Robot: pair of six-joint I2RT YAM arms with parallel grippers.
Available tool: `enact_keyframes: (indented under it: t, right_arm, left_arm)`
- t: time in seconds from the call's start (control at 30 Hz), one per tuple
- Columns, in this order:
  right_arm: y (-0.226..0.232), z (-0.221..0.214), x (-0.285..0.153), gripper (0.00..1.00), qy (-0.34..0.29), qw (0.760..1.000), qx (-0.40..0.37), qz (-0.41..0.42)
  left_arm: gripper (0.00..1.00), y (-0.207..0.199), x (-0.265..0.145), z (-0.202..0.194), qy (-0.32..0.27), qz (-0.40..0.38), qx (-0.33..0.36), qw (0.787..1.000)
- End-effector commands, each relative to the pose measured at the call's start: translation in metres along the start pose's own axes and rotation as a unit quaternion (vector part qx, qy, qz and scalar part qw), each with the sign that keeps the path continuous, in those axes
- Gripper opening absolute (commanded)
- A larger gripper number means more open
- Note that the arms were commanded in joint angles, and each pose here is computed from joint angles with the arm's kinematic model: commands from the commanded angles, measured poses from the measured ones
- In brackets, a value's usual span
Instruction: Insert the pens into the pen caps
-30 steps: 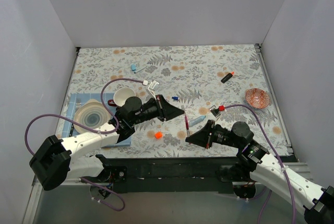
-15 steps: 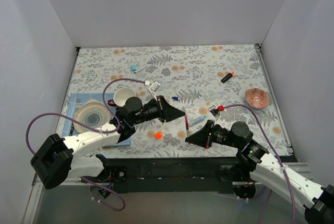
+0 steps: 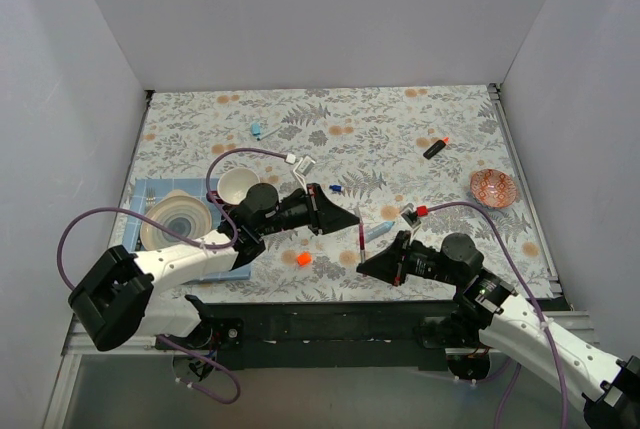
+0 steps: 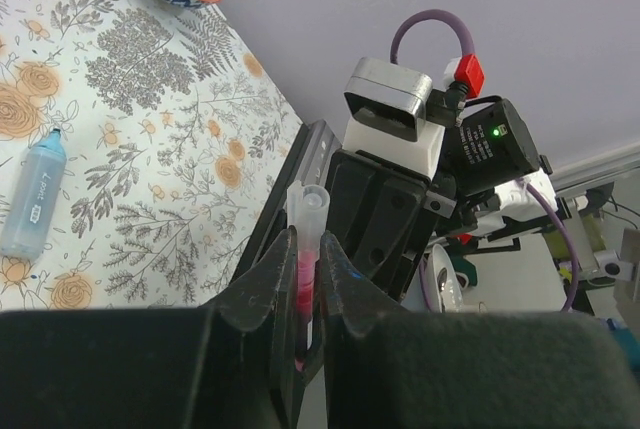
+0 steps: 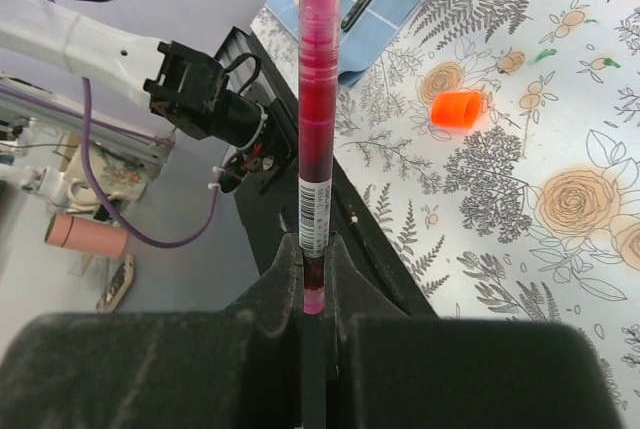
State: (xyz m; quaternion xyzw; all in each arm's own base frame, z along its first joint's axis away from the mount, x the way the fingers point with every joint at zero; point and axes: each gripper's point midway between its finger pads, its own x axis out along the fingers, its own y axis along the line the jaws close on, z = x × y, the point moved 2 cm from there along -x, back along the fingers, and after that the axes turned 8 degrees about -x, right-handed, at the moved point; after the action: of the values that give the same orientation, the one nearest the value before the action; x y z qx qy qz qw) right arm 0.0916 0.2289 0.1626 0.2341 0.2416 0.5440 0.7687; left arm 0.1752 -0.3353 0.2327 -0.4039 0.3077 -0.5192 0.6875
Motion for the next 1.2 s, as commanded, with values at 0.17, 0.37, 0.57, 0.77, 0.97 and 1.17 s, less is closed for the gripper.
enact_keyframes:
  t: [0.17, 0.37, 0.57, 0.77, 0.97, 1.17]
  right_arm:
    - [0.017, 0.045, -0.003, 0.01, -0.076, 0.993, -0.087, 0.008]
    - [0.019, 0.046, -0.007, 0.01, -0.083, 0.992, -0.096, 0.009]
    - [0.023, 0.049, -0.011, 0.01, -0.093, 0.991, -0.097, 0.013]
    - [0.027, 0.052, -0.012, 0.01, -0.094, 0.991, -0.098, 0.014]
    - [0.030, 0.053, -0.013, 0.01, -0.091, 0.991, -0.099, 0.019]
    - [0.031, 0.050, -0.013, 0.01, -0.084, 0.992, -0.091, 0.027]
  left_arm:
    - [0.05, -0.018, -0.003, -0.030, 0.090, -0.033, -0.003, 0.995]
    - [0.22, -0.024, -0.003, -0.024, 0.082, -0.032, 0.004, 0.996]
    - [0.39, -0.030, -0.002, -0.017, 0.074, -0.029, 0.010, 0.997]
    - [0.51, -0.038, -0.002, -0.013, 0.067, -0.037, 0.017, 0.997]
    - [0.71, -0.052, -0.004, 0.004, 0.029, -0.042, 0.048, 0.998]
    - [0.69, -0.059, 0.007, 0.026, -0.004, -0.024, 0.065, 0.998]
